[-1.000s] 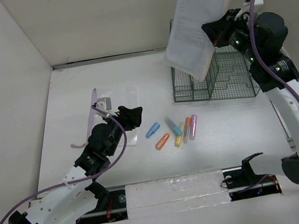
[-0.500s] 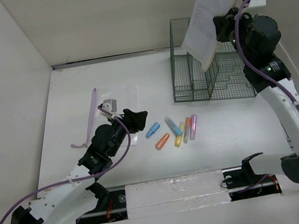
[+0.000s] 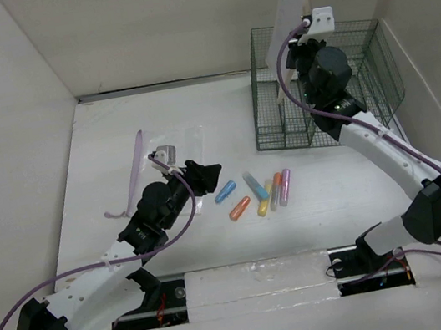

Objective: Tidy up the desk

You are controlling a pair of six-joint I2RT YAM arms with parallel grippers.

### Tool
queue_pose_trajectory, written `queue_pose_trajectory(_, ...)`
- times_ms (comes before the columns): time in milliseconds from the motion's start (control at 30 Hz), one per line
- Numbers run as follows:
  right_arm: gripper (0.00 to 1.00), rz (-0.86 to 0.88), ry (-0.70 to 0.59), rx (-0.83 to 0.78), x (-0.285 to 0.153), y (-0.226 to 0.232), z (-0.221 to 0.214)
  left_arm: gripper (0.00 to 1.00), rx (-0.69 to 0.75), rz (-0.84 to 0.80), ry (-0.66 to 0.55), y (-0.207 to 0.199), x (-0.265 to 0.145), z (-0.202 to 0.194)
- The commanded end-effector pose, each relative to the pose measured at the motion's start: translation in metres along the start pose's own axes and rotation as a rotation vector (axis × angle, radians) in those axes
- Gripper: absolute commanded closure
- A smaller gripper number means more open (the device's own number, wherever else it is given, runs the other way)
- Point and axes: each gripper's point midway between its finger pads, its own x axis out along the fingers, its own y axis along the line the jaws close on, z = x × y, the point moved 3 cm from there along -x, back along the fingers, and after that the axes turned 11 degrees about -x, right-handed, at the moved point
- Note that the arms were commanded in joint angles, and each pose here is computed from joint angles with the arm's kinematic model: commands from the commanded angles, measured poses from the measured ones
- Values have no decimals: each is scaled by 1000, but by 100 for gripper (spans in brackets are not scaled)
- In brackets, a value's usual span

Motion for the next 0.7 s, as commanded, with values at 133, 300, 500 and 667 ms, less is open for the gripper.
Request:
queue_pose_trajectory(133, 100, -154, -211, 23, 10, -3, 21, 43, 6, -48, -20, -7, 1, 2)
queue_pose_trajectory(300, 100, -162, -236, 6, 19, 11, -2, 43, 13, -36, -10, -3, 3, -2)
queue_pose_trajectory(500, 100, -170, -245, -8, 25, 26, -35, 43, 23, -22, -11, 2, 4, -4)
queue_pose_trajectory(667, 100, -166, -224, -23, 29, 35, -62, 43, 27, -18, -8, 3, 7, -6)
